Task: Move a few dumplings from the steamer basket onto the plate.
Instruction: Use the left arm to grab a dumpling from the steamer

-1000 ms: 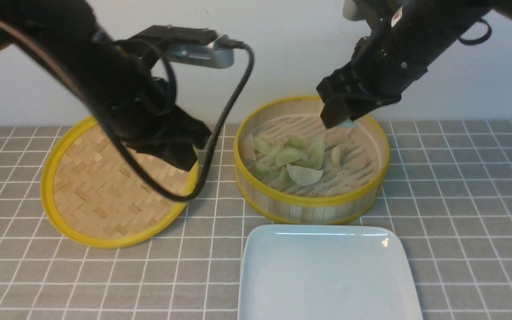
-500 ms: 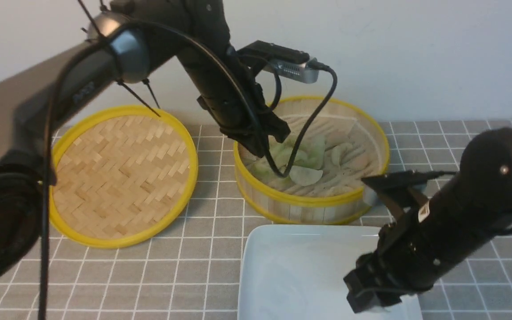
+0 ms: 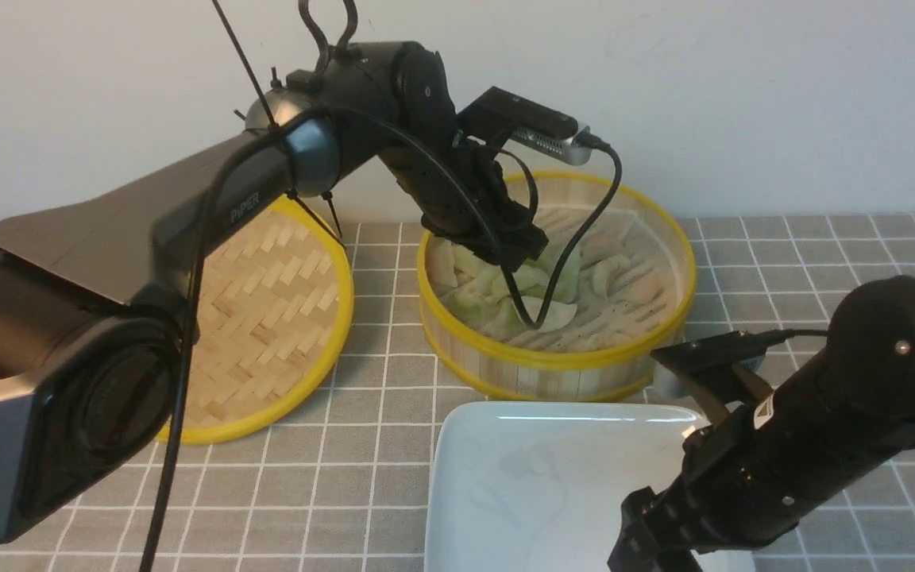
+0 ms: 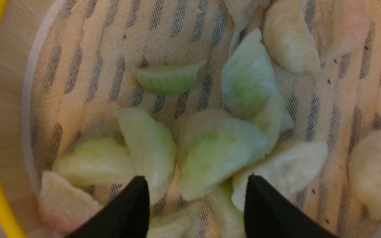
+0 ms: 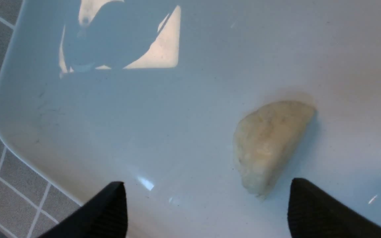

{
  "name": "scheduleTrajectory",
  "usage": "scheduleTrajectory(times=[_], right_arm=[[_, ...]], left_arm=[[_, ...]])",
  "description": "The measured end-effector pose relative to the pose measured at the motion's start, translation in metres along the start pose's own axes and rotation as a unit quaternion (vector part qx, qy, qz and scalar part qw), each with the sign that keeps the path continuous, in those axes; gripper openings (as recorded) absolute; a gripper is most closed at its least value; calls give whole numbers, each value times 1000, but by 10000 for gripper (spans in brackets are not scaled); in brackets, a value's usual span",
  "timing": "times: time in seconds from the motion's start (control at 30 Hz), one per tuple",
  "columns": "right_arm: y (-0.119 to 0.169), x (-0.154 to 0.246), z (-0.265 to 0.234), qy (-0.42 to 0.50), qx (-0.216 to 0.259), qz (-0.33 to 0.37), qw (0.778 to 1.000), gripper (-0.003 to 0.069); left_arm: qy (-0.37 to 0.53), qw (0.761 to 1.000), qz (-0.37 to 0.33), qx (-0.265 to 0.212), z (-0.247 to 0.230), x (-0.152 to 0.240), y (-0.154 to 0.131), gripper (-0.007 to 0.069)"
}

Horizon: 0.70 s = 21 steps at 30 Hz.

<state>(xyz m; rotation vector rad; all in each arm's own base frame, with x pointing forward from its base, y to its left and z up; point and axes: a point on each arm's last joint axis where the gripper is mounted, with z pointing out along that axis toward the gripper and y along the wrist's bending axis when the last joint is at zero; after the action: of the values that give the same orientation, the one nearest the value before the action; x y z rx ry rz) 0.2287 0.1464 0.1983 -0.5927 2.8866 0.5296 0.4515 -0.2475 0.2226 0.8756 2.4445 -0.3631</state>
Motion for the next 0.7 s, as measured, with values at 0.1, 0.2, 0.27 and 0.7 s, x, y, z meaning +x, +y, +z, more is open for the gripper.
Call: scheduleTrajectory(times=[0.1,0.2,0.27,0.7], right_arm=[[0,0,0,-1,0,-1,1000,642],[0,0,0,-2,0,-1,1000,643],[0,0,0,-2,0,0,1000,640],[2,-1,0,-6,-7,6,1000,594]], left_arm=[[-3,1000,-6,2,11,2,1,386],[6,1000,-9,7,21,6,2,387],[7,1000,-4,8,26,8,1,387],[-12,1000,23,-1,45,8,-5,387]])
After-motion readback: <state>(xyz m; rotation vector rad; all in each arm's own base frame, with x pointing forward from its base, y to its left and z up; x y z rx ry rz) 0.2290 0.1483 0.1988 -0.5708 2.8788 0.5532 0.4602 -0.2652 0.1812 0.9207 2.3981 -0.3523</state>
